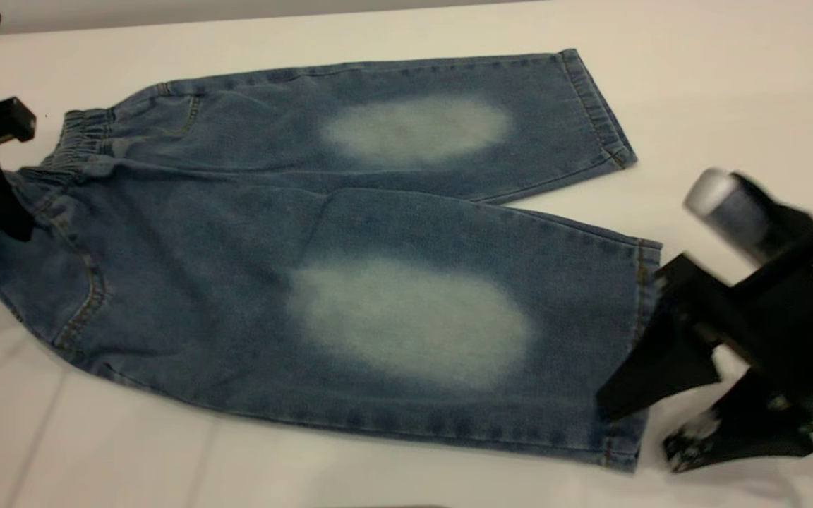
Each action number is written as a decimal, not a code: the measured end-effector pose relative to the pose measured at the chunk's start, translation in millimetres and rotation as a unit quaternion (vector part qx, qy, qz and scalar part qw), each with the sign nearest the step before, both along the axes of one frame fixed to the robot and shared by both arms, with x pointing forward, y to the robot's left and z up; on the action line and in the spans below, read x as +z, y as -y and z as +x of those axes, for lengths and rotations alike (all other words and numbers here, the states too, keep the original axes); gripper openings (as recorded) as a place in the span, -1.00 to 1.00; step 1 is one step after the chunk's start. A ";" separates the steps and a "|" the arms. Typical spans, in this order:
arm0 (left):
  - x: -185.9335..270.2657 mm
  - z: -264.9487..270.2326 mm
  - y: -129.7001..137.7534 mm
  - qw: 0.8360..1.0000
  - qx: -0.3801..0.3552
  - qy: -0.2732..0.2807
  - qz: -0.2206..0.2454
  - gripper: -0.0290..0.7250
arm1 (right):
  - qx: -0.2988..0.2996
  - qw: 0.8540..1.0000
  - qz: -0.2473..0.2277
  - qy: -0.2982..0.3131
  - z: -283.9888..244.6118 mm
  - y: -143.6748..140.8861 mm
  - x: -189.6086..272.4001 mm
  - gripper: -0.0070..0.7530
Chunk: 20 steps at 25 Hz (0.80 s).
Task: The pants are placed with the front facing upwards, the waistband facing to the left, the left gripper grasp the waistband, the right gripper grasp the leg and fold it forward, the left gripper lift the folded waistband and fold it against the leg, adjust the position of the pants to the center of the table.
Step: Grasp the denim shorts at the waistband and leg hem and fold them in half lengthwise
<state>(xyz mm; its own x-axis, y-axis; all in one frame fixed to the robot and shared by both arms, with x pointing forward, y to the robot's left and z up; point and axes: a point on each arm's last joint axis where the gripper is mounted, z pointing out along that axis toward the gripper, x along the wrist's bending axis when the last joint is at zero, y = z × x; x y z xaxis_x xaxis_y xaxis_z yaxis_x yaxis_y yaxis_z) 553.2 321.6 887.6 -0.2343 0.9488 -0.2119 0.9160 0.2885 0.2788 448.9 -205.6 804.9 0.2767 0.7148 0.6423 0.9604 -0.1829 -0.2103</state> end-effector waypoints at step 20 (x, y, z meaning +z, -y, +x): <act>2.2 2.7 61.1 0.995 -0.090 0.026 -0.022 -0.72 | -0.030 0.999 -0.018 0.037 7.3 -2.6 -6.9 -0.21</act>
<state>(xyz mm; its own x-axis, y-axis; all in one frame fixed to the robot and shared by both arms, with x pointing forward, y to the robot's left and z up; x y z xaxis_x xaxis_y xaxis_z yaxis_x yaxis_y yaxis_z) 555.9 260.6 889.8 -0.0492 0.9639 -0.2616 0.9382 0.1345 0.3188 456.2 -202.9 798.0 0.2715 0.7217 0.6367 0.9604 -0.2459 -0.1309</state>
